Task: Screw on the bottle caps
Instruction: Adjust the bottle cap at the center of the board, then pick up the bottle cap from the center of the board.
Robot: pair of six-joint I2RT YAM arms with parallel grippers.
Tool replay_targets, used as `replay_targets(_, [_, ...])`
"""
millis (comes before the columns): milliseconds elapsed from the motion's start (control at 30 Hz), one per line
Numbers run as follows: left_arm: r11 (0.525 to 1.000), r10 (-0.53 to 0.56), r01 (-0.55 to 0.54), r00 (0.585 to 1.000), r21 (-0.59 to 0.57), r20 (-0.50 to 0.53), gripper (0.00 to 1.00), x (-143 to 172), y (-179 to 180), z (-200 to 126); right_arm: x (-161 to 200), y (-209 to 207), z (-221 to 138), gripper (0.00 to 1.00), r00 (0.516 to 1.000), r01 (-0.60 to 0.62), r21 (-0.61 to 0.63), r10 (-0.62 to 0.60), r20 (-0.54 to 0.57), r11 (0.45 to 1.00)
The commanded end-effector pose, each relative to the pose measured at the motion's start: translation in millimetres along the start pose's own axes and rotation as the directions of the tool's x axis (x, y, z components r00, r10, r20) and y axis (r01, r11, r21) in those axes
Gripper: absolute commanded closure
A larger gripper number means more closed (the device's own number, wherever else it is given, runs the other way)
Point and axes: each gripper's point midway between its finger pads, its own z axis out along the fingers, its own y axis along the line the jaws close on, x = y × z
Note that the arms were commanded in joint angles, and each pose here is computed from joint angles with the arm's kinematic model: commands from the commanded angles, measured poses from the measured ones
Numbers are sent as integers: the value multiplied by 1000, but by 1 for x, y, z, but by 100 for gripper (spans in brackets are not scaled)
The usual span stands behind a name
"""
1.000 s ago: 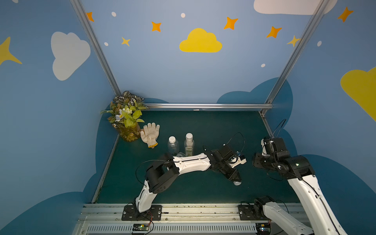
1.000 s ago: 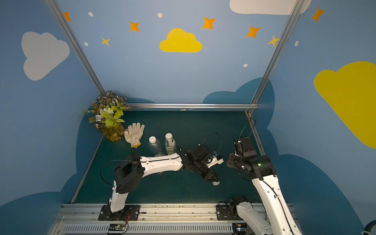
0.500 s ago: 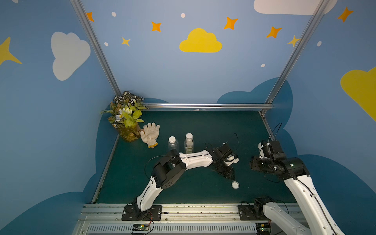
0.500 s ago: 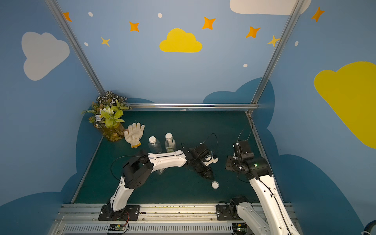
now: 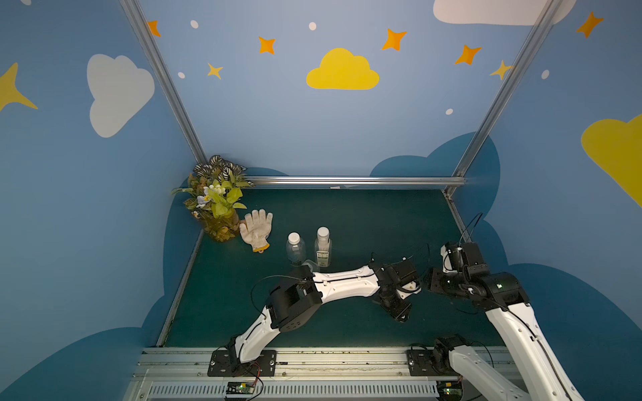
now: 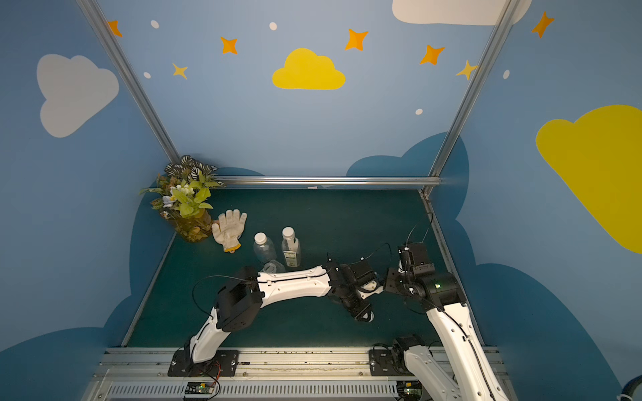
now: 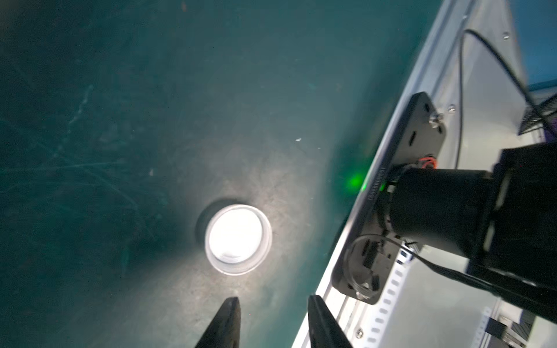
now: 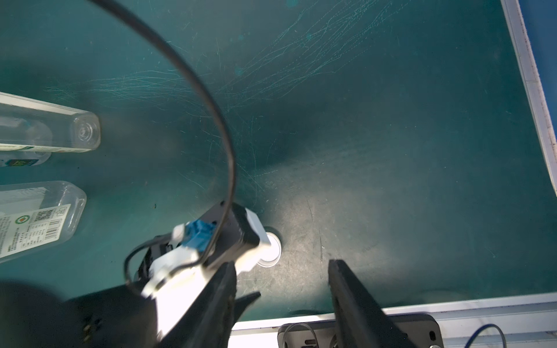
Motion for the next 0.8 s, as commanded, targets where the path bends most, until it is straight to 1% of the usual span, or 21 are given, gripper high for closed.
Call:
replay_targets(0, [998, -21, 18, 999, -67, -42, 60, 7, 17, 7, 1, 1, 2, 45, 1000, -13, -12, 13, 4, 1000])
replay_targets(67, [997, -30, 27, 998, -70, -46, 62, 8, 19, 10, 2, 1, 2, 45, 1000, -12, -14, 12, 3, 1000])
replay_targets(133, [994, -38, 34, 999, -102, -34, 64, 6, 25, 11, 3, 0, 3, 45, 1000, -12, -14, 12, 2, 1000])
replay_targets(300, [992, -59, 58, 998, -108, -7, 68, 0, 27, 15, 5, 2, 4, 45, 1000, -18, -25, 18, -2, 1000])
replay_targets(400, [993, -82, 83, 997, -87, 10, 70, -5, 29, 17, 5, 3, 4, 45, 1000, -21, -34, 21, -2, 999])
replay_targets(567, [991, -111, 112, 994, -67, 21, 70, -10, 29, 23, 6, 4, 4, 45, 1000, -21, -37, 21, -1, 999])
replay_targets(633, [992, -116, 116, 993, -41, 8, 70, -9, 26, 26, 6, 4, 4, 45, 1000, -21, -38, 21, -3, 999])
replay_targets(767, [990, -129, 129, 992, -49, -3, 72, -7, 30, 32, 7, 4, 4, 45, 1000, -18, -42, 18, -2, 999])
